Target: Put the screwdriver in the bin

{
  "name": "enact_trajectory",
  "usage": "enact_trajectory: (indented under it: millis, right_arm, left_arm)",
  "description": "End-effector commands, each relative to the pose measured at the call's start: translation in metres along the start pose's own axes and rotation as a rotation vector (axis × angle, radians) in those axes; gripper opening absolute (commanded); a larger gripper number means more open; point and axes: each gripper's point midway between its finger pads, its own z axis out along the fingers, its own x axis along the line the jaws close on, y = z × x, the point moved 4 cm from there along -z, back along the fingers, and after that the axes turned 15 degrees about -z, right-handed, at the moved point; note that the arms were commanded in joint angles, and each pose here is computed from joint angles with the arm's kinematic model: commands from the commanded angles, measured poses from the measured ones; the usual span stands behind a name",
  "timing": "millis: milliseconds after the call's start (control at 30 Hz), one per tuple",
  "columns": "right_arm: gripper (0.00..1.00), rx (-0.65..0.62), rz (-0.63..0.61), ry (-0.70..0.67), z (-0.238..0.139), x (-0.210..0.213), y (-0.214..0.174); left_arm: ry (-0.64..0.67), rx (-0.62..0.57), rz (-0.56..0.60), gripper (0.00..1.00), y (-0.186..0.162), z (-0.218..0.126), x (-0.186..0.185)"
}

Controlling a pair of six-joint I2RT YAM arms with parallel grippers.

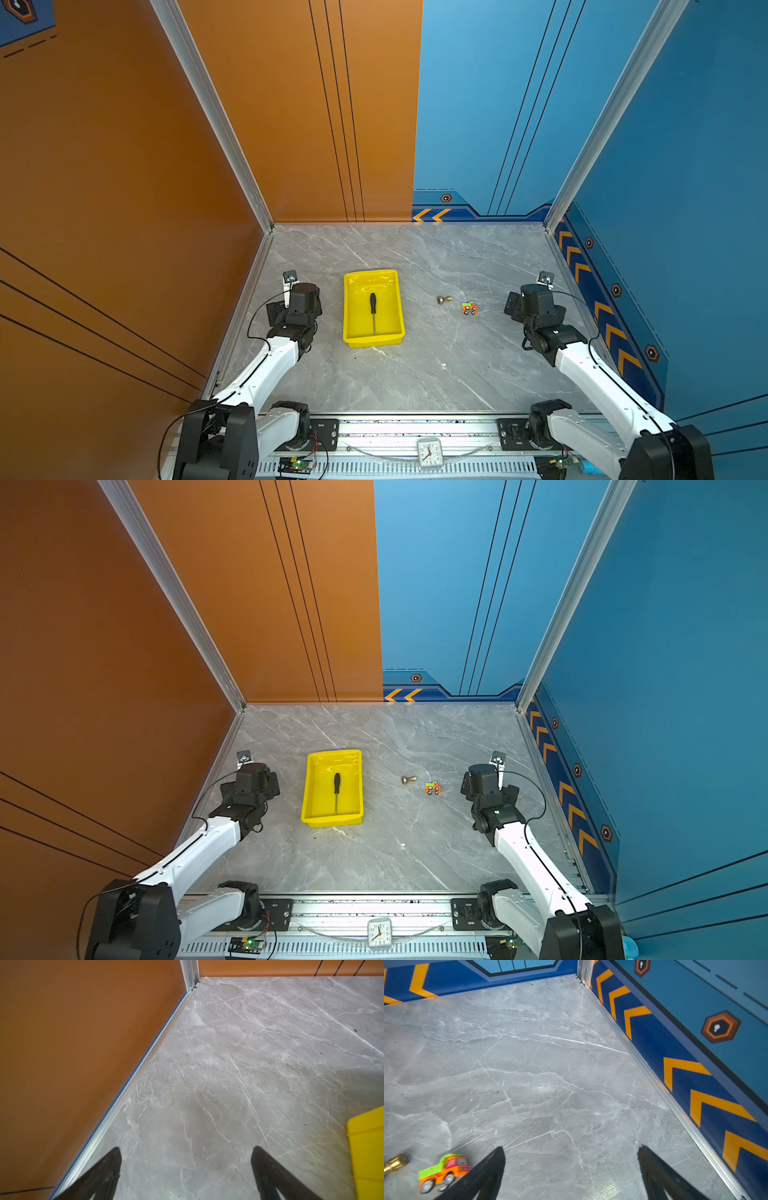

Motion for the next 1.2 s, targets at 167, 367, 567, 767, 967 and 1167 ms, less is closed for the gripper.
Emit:
enact_trajectory:
  millis: [167,367,567,767,967,1167]
  right_arm:
    - [1.0,-0.228,-0.036,0.028,0.011,0.002,0.003]
    - [1.0,-0.258,-0.083,0.052,0.024,0.013,0.004]
    - [1.0,-0.287,-0.083,0.115,0.04,0.03,0.012]
    - [1.0,-0.272,-0.106,0.127,0.061,0.042,0.027]
    - [1.0,-0.332,-0.13,0.138,0.067,0.045,0.025]
    - [1.0,-0.344,-0.115,0.149,0.076,0.047,0.018]
  left_arm:
    - [-0.043,-0.161,0.026,0.98,-0.003,0.006,0.004]
    - [-0.039,-0.168,0.031,0.98,-0.006,0.019,-0.001]
    - [-0.151,-0.174,0.045,0.98,-0.006,0.027,-0.021]
    - [-0.264,-0.156,0.062,0.98,-0.008,0.027,-0.038]
    - [-0.41,-0.159,0.023,0.98,-0.008,0.031,-0.061]
    - [-0.415,-0.146,0.033,0.98,-0.016,0.044,-0.067]
